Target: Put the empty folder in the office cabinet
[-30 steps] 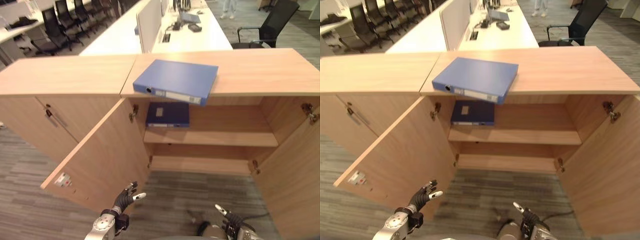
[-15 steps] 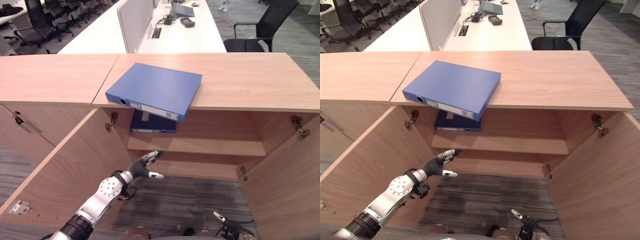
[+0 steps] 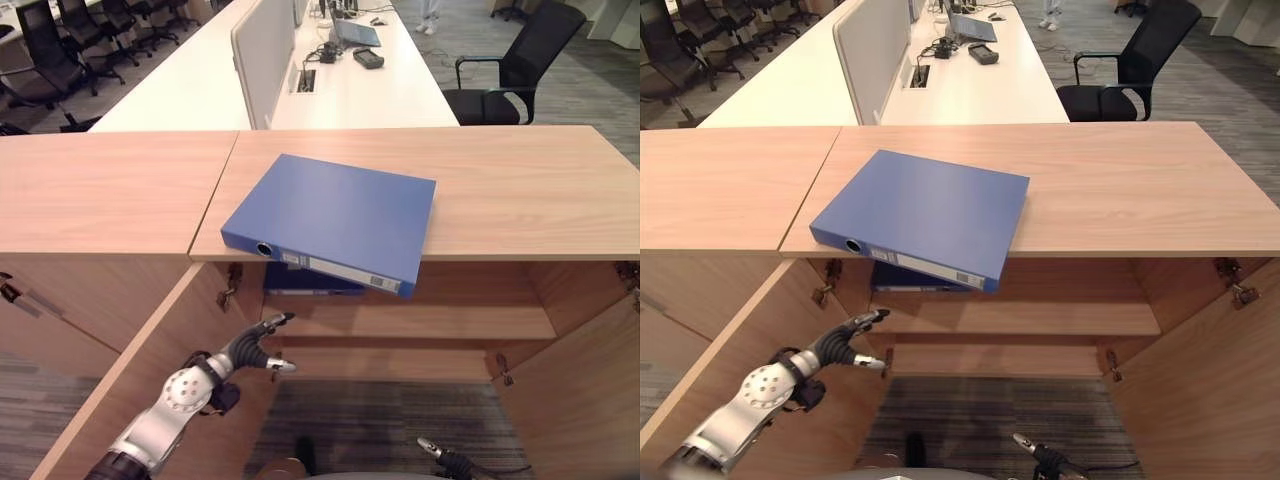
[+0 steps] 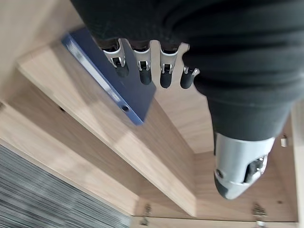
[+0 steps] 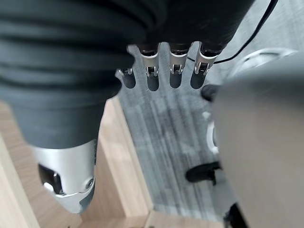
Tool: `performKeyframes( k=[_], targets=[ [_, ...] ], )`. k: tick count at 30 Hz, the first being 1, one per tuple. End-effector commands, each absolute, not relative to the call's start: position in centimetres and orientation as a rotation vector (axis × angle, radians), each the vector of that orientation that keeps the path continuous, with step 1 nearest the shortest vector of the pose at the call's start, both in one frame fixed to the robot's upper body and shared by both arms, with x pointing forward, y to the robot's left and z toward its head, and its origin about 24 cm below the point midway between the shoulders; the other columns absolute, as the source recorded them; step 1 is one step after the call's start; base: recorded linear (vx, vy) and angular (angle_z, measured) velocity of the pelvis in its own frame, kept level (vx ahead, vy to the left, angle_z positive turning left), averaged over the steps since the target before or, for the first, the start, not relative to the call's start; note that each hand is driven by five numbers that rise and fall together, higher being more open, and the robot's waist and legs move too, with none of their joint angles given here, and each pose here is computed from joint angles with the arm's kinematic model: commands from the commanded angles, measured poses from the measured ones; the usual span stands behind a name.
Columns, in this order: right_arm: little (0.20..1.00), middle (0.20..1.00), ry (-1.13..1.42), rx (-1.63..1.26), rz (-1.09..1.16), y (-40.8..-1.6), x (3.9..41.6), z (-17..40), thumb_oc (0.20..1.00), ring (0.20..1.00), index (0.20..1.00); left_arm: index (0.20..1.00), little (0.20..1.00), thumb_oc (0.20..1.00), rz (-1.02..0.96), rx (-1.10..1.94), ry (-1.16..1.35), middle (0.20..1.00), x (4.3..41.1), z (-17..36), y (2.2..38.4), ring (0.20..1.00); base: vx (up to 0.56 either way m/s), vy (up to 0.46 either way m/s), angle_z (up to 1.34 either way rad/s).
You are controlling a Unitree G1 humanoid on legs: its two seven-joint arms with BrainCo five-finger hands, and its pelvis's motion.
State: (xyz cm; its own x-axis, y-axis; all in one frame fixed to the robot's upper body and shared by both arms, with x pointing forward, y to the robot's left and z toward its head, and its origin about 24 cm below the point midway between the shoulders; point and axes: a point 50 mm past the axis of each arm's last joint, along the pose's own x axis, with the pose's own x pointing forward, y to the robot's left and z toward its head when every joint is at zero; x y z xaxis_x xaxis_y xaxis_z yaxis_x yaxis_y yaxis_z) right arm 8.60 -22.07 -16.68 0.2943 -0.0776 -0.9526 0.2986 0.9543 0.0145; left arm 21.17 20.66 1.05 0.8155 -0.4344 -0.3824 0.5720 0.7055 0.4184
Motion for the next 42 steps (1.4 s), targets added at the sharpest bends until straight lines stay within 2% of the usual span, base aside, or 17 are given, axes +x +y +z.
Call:
performKeyframes(
  k=[1, 6, 8, 10, 12, 28, 34, 35, 42],
  targets=[
    [1.0, 1.0, 1.239, 0.187, -0.238, -22.5, 9.3, -16.5, 1.0, 1.0, 1.0, 1.0, 1.0, 1.0, -0.528, 0.71, 0.015, 1.0, 22.2, 6.6, 21.3, 1.0, 0.02, -0.001, 0.06],
    [1.0, 1.0, 1.245, 0.213, -0.243, -22.4, 8.3, -16.7, 1.0, 1.0, 1.0, 1.0, 1.0, 1.0, -0.479, 0.741, -0.239, 1.0, 21.2, 13.1, 21.9, 1.0, 0.0, -0.021, 0.08],
    [1.0, 1.0, 1.254, 0.219, -0.242, -22.2, 8.0, -16.8, 1.0, 1.0, 1.0, 1.0, 1.0, 1.0, -0.467, 0.701, -0.268, 1.0, 21.0, 13.8, 21.9, 1.0, 0.01, -0.019, 0.07],
    [1.0, 1.0, 1.254, 0.218, -0.239, -22.2, 8.0, -16.8, 1.0, 1.0, 1.0, 1.0, 1.0, 1.0, -0.465, 0.699, -0.266, 1.0, 20.9, 13.9, 22.0, 1.0, 0.0, 0.0, 0.0],
    [1.0, 1.0, 1.26, 0.225, -0.229, -22.1, 7.6, -16.8, 1.0, 1.0, 1.0, 1.0, 1.0, 1.0, -0.476, 0.558, -0.287, 1.0, 20.4, 14.5, 21.8, 1.0, 0.01, -0.036, 0.0],
    [1.0, 1.0, 1.226, 0.19, -0.192, -21.9, 8.8, -16.6, 1.0, 1.0, 1.0, 1.0, 1.0, 1.0, -0.519, 0.609, -0.298, 1.0, 20.6, 15.2, 21.2, 1.0, -0.03, -0.05, 0.09],
    [1.0, 1.0, 1.246, 0.213, -0.212, -21.7, 7.7, -16.8, 1.0, 1.0, 1.0, 1.0, 1.0, 1.0, -0.341, 0.79, -0.498, 1.0, 19.5, 19.6, 22.6, 1.0, -0.03, -0.071, 0.04],
    [1.0, 1.0, 1.255, 0.222, -0.204, -21.5, 7.4, -16.9, 1.0, 1.0, 1.0, 1.0, 1.0, 1.0, -0.284, 0.803, -0.606, 1.0, 18.9, 21.6, 22.8, 1.0, -0.02, -0.037, -0.03],
    [1.0, 1.0, 1.265, 0.233, -0.197, -21.3, 7.0, -17.0, 1.0, 1.0, 1.0, 1.0, 1.0, 1.0, -0.228, 0.801, -0.712, 1.0, 18.1, 23.4, 22.9, 1.0, 0.01, 0.011, -0.13]
  ],
)
